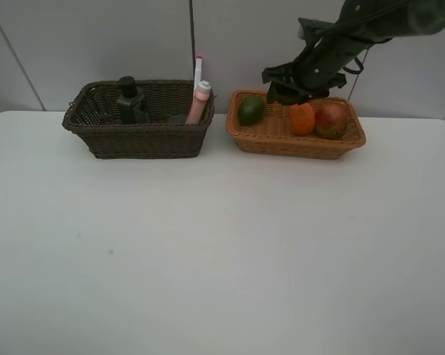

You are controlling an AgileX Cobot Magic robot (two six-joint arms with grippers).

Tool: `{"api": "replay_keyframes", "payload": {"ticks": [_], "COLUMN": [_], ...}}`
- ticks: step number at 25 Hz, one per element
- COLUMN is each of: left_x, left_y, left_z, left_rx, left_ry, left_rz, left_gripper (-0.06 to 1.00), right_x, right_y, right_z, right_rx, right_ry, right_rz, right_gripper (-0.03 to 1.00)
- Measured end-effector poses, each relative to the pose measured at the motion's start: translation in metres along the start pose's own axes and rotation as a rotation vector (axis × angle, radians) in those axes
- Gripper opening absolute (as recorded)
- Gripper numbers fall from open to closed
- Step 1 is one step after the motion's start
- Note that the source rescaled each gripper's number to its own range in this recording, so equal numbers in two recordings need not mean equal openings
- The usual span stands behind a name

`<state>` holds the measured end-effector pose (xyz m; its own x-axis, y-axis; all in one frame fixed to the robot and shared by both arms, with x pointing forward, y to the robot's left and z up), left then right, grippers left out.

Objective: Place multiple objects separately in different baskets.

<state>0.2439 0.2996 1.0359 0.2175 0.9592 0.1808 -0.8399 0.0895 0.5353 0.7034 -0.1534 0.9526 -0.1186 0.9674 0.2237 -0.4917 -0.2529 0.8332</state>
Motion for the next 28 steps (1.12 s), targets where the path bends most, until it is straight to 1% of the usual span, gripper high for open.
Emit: {"api": "replay_keyframes", "payload": {"ticks": [1, 2, 4, 5, 6, 8, 11, 13, 15, 16, 18, 20, 21, 23, 24, 26, 28], "left_x": [0.0, 0.0, 0.0, 0.0, 0.0, 0.0, 0.0, 0.0, 0.0, 0.0, 0.0, 0.0, 0.0, 0.0, 0.0, 0.0, 0.0], "left_y": [0.0, 0.0, 0.0, 0.0, 0.0, 0.0, 0.0, 0.0, 0.0, 0.0, 0.0, 0.0, 0.0, 0.0, 0.0, 0.0, 0.0], "left_z": [0.0, 0.0, 0.0, 0.0, 0.0, 0.0, 0.0, 0.0, 0.0, 0.0, 0.0, 0.0, 0.0, 0.0, 0.0, 0.0, 0.0], "left_rx": [0.0, 0.0, 0.0, 0.0, 0.0, 0.0, 0.0, 0.0, 0.0, 0.0, 0.0, 0.0, 0.0, 0.0, 0.0, 0.0, 0.0], "left_ry": [0.0, 0.0, 0.0, 0.0, 0.0, 0.0, 0.0, 0.0, 0.0, 0.0, 0.0, 0.0, 0.0, 0.0, 0.0, 0.0, 0.0], "left_rz": [0.0, 0.0, 0.0, 0.0, 0.0, 0.0, 0.0, 0.0, 0.0, 0.0, 0.0, 0.0, 0.0, 0.0, 0.0, 0.0, 0.0], "left_gripper": [1.0, 1.0, 1.0, 1.0, 1.0, 1.0, 1.0, 1.0, 1.0, 1.0, 1.0, 1.0, 1.0, 1.0, 1.0, 1.0, 1.0], "right_x": [0.002, 0.003, 0.005, 0.005, 0.005, 0.006, 0.007, 0.006, -0.002, -0.011, -0.04, -0.08, -0.097, -0.133, -0.147, -0.163, -0.17], "right_y": [-0.007, -0.012, -0.018, -0.019, -0.019, -0.017, -0.006, 0.009, 0.031, 0.042, 0.064, 0.08, 0.085, 0.094, 0.098, 0.105, 0.112], "right_z": [-0.002, -0.004, -0.007, -0.008, -0.008, -0.009, -0.01, -0.007, 0.001, 0.007, 0.016, 0.018, 0.016, 0.01, 0.007, 0.0, -0.005], "right_rx": [0.001, 0.002, 0.01, 0.013, 0.015, 0.03, 0.059, 0.071, 0.076, 0.076, 0.07, 0.107, 0.129, 0.174, 0.195, 0.247, 0.279], "right_ry": [0.004, 0.005, -0.003, -0.006, -0.01, -0.013, -0.012, -0.013, -0.025, -0.044, -0.09, -0.163, -0.197, -0.281, -0.313, -0.363, -0.39], "right_rz": [0.002, 0.003, 0.004, 0.004, 0.004, 0.003, 0.002, -0.009, -0.045, -0.074, -0.159, -0.256, -0.291, -0.341, -0.358, -0.377, -0.386], "right_gripper": [0.64, 0.68, 0.86, 0.92, 0.95, 0.98, 1.0, 1.0, 1.0, 1.0, 1.0, 1.0, 1.0, 1.0, 1.0, 1.0, 1.0]}}
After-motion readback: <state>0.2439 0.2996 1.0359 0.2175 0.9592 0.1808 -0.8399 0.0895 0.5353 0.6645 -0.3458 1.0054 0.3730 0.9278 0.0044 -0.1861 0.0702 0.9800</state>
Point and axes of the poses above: a point on each arm's last joint axis where the gripper is mounted, y pointing back along that axis away from the gripper, x along the wrist's bending axis when the last joint is at zero, z = x × y, the point moved 2 cm from there along -y, pointing out along that axis toward the gripper, and after that the axes turned 12 degrees about -y, right-handed, at the moved point
